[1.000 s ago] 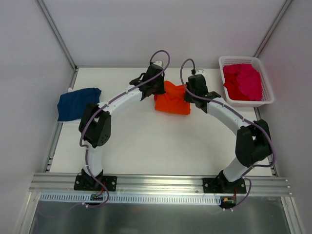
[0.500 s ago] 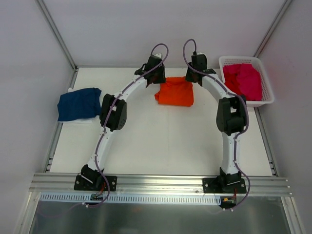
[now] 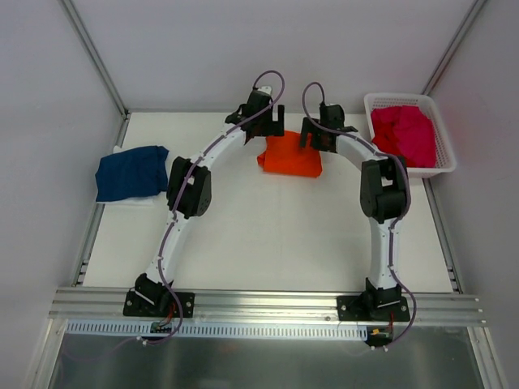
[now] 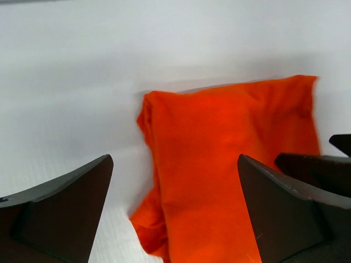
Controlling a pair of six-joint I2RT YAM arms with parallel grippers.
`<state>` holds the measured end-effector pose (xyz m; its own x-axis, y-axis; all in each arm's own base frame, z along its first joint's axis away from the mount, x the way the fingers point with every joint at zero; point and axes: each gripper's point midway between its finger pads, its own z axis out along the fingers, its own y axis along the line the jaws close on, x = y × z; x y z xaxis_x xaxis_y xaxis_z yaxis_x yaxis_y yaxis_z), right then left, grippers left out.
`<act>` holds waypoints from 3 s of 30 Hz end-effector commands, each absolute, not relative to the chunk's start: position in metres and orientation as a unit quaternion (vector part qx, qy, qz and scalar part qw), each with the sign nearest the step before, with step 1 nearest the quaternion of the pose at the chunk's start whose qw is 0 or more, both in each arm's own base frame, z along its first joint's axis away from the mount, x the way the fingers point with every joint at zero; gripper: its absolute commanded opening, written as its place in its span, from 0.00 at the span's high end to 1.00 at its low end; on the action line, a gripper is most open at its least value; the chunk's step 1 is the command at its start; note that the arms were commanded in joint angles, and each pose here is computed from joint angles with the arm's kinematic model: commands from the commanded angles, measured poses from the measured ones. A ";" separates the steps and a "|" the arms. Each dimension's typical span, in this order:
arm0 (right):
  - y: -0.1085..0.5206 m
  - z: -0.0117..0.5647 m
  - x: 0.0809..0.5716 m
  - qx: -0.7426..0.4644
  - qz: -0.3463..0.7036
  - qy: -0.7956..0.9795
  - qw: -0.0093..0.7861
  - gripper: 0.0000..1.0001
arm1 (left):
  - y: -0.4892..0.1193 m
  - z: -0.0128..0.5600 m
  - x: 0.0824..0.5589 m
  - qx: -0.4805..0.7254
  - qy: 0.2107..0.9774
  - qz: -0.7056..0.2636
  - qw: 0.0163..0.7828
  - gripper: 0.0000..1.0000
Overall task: Fold and stack the t-shirts
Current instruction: Fold the tshirt
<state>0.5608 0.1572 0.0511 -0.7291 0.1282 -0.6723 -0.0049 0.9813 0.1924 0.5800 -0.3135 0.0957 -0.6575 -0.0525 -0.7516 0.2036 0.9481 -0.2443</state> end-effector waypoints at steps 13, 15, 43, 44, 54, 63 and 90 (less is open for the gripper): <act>0.195 0.148 0.509 -0.013 0.193 0.888 0.417 1.00 | -0.372 0.200 0.518 0.076 0.859 -0.217 0.457 1.00; 0.207 0.121 0.506 -0.015 0.213 0.900 0.381 1.00 | -0.377 0.176 0.513 0.073 0.871 -0.223 0.432 1.00; 0.155 0.041 0.370 0.031 0.045 0.971 0.233 1.00 | -0.290 0.011 0.392 -0.014 0.959 -0.116 0.260 1.00; 0.152 0.041 0.367 0.034 0.041 0.971 0.234 1.00 | -0.290 0.018 0.391 -0.015 0.956 -0.120 0.267 1.00; 0.153 0.055 0.348 0.037 0.066 0.960 0.269 0.99 | -0.301 0.044 0.359 -0.003 0.949 -0.146 0.281 1.00; 0.172 0.115 0.313 0.024 0.202 0.909 0.363 0.04 | -0.276 0.148 0.378 0.018 0.899 -0.116 0.421 0.01; 0.202 0.091 0.321 0.100 0.416 0.830 0.359 0.01 | -0.220 0.090 0.396 -0.043 0.859 -0.359 0.362 0.01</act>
<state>0.3106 0.2000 0.0764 -0.7523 0.4395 -0.4909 -0.0989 0.6613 0.7436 0.3855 -0.2147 0.0801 -0.7399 -0.3333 -0.5844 0.1523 0.7631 -0.6281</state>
